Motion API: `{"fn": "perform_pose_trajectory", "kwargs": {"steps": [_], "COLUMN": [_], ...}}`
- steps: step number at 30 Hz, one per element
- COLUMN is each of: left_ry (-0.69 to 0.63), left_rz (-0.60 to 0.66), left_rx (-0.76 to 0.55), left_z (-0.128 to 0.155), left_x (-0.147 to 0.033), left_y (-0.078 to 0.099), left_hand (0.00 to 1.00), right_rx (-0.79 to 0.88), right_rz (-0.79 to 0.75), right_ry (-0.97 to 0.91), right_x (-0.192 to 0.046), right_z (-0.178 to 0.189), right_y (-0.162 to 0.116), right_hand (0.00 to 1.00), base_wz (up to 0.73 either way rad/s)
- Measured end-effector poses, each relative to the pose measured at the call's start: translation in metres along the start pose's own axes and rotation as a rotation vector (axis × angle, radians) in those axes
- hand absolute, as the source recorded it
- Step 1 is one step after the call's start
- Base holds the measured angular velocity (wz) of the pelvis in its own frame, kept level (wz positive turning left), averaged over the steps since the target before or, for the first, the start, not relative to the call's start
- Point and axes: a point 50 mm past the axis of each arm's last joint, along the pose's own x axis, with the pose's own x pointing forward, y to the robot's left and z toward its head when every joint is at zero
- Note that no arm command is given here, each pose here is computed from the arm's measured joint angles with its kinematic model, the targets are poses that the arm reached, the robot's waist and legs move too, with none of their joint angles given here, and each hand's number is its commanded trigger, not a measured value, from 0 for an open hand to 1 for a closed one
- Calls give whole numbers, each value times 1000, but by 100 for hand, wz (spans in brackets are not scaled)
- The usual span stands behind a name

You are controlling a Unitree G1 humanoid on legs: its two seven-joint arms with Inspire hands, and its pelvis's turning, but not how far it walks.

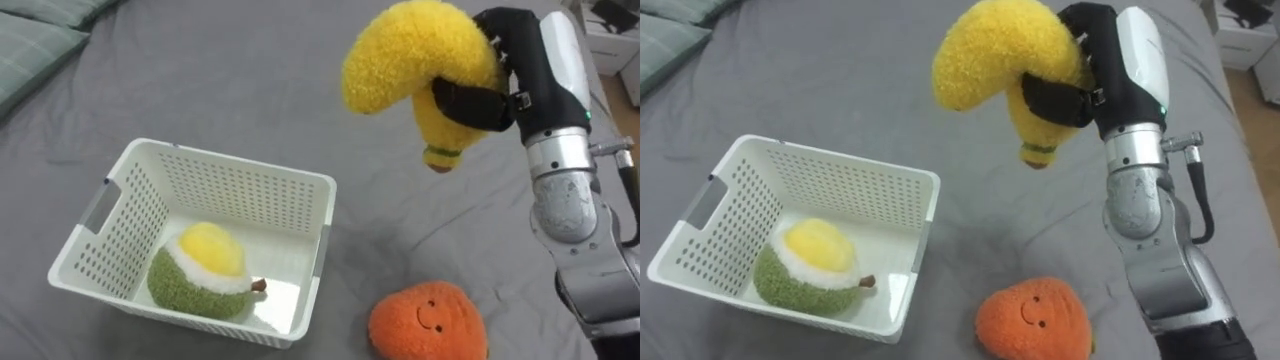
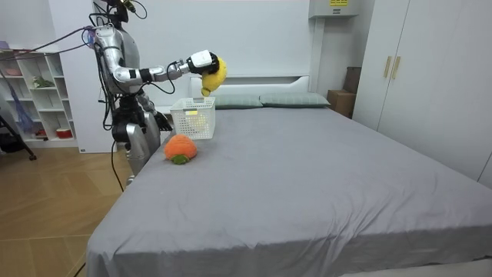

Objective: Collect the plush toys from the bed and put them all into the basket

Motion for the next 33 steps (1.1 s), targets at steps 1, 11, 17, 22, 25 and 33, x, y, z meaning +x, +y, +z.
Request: {"fn": "perform_pose_trajectory", "kwargs": {"steps": [1,11,17,22,25,33], "left_ry": [-1,-16,-24,-27,-37,-76], "left_rz": [0,-22,-26,-32,-29,1], "left_rx": [1,63,69,79,91,134], "left_z": [1,7,13,13,15,22], "left_x": [0,-2,-1,-2,-1,-2], "left_y": [0,-10,-10,-12,-12,-13], "left_hand": [0,0,0,0,0,0], "right_rx": [-9,27,54,89,95,141], "right_rz": [22,140,267,423,458,582], "right_ry": [-6,-105,-162,-197,-199,-151], "right_x": [1,-2,-7,-17,-19,-28], "right_z": [3,38,56,71,73,73], "right_y": [5,32,57,79,84,112], "right_hand": [100,100,100,100,100,94], "base_wz": [0,2,4,1,0,-1]}}
